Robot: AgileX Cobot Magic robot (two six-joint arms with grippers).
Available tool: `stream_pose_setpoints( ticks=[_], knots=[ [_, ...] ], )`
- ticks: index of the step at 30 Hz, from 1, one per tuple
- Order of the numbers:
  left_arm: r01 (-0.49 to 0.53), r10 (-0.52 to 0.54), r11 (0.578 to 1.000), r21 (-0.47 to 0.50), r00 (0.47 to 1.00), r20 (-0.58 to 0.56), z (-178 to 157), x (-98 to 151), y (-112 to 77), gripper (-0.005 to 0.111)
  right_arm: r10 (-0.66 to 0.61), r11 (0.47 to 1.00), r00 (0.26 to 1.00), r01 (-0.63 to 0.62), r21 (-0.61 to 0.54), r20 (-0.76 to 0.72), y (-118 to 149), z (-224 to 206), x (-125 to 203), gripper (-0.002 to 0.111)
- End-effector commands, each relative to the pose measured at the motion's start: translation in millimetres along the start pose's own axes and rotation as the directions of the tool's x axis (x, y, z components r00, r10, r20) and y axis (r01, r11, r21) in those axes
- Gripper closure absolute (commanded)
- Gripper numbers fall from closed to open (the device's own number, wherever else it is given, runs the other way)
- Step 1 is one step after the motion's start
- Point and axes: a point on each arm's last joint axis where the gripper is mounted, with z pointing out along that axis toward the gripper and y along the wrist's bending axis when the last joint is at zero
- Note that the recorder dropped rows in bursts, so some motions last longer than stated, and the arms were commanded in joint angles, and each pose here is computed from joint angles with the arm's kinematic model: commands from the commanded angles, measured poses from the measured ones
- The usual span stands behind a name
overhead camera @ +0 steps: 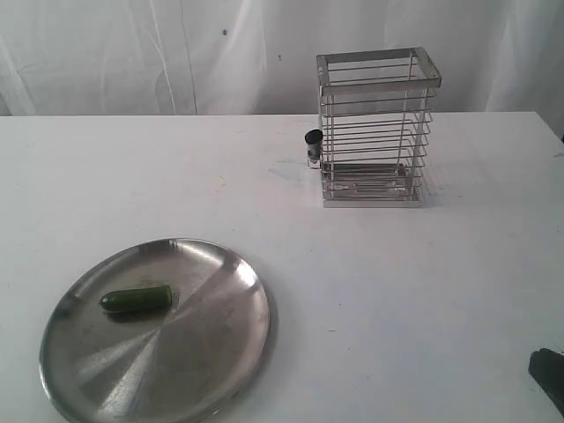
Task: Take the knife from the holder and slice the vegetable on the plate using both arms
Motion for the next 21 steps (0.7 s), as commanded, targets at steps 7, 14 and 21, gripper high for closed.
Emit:
stream_pose_setpoints(
  ticks=[7, 14, 21],
  knots=[
    [0.009, -0.009, 1.0, 0.002, 1.0, -0.001, 0.3, 1.6, -0.2, 0.107, -0.01, 1.0, 0.999, 0.01, 0.008, 0.04, -0.7, 0.3, -1.7, 0.108],
    [0.009, -0.009, 1.0, 0.002, 1.0, -0.001, 0.3, 1.6, -0.2, 0.107, 0.029, 0.999, 0.902, -0.035, 0.006, 0.43, 0.2, -28.8, -72.0, 0.108],
    [0.009, -0.009, 1.0, 0.002, 1.0, -0.001, 0.3, 1.6, -0.2, 0.107, 0.07, 0.997, 0.853, -0.051, -0.051, 0.517, 7.8, -84.2, -134.8, 0.108]
  ],
)
